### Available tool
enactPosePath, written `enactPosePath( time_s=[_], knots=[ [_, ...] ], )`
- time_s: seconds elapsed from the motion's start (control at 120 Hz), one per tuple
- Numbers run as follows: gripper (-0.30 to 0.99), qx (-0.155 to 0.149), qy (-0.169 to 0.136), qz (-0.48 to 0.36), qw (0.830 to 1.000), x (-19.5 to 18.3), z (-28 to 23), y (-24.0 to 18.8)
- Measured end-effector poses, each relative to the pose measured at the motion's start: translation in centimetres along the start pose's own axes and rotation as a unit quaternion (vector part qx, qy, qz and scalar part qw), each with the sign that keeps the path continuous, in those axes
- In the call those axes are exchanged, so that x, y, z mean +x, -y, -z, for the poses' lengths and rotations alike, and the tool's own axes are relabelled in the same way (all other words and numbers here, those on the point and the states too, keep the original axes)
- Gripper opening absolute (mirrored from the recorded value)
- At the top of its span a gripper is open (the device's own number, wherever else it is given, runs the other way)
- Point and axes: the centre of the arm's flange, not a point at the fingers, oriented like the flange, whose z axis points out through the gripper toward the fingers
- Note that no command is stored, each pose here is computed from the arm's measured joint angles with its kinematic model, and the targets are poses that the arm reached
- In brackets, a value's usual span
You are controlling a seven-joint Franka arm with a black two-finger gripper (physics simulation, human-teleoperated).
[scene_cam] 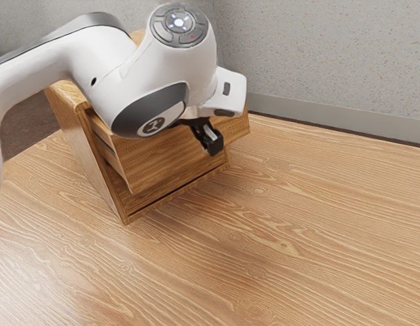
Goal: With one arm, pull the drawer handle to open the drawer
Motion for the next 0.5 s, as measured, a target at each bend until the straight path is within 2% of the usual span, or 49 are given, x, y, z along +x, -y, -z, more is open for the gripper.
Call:
enactPosePath(
  time_s=[0.292, 0.5],
  knots=[
    [0.66, -0.001, -0.017, -0.013, 1.0, 0.0, 2.7, -3.8],
    [0.65, -0.001, -0.025, -0.012, 1.0, -0.4, 4.4, -5.4]
  ],
)
